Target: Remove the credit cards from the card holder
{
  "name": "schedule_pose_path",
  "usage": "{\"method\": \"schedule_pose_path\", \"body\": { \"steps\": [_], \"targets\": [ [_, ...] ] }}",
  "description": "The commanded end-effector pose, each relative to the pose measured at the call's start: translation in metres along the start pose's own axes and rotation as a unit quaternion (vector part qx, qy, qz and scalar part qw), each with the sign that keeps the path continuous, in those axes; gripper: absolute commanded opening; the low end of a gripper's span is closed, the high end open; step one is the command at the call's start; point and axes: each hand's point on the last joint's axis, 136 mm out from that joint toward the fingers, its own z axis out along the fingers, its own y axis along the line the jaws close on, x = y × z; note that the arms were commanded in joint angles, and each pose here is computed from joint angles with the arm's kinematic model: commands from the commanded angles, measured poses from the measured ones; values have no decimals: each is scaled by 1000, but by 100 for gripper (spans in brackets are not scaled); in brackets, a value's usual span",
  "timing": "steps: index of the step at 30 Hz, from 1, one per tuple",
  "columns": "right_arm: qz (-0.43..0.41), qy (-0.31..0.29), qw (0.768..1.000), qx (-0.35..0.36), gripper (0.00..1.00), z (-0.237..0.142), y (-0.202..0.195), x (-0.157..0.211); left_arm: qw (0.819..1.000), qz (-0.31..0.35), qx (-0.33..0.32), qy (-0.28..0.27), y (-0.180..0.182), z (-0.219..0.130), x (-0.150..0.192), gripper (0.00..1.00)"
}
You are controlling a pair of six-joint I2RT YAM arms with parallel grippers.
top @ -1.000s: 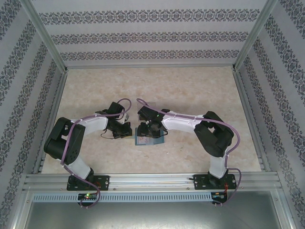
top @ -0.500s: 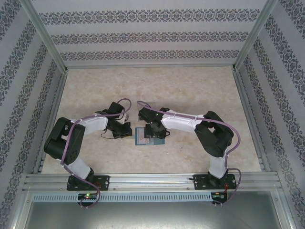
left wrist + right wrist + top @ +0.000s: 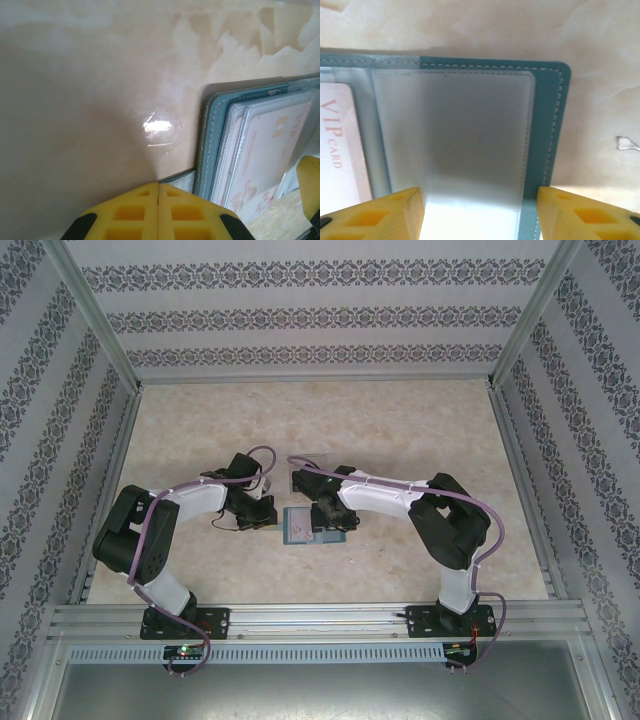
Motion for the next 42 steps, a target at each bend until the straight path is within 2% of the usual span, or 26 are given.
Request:
{"method": "schedule_pose_path", "body": {
  "steps": [1, 8, 19, 29, 36, 42],
  "targets": [
    [-21, 4, 999, 47, 62, 6, -18, 3, 997, -25, -52, 41, 25, 6, 21, 5],
    [-28, 7, 999, 43, 62, 11, -18, 5, 998, -21, -48, 34, 17, -2, 18, 5],
    [-22, -26, 999, -28, 60, -23, 1, -9, 1000, -8, -7, 2, -21, -33, 2, 6],
    [-12, -25, 993, -114, 50, -37, 26, -19, 1000, -2, 11, 26, -45, -22, 10, 6],
    [4, -28, 994, -110, 49, -38, 13, -23, 998, -7, -58, 40, -19, -7, 16, 6],
    [6, -36, 990, -137, 46, -46, 21, -28, 997, -7, -68, 48, -10, 4, 16, 5]
  ]
}}
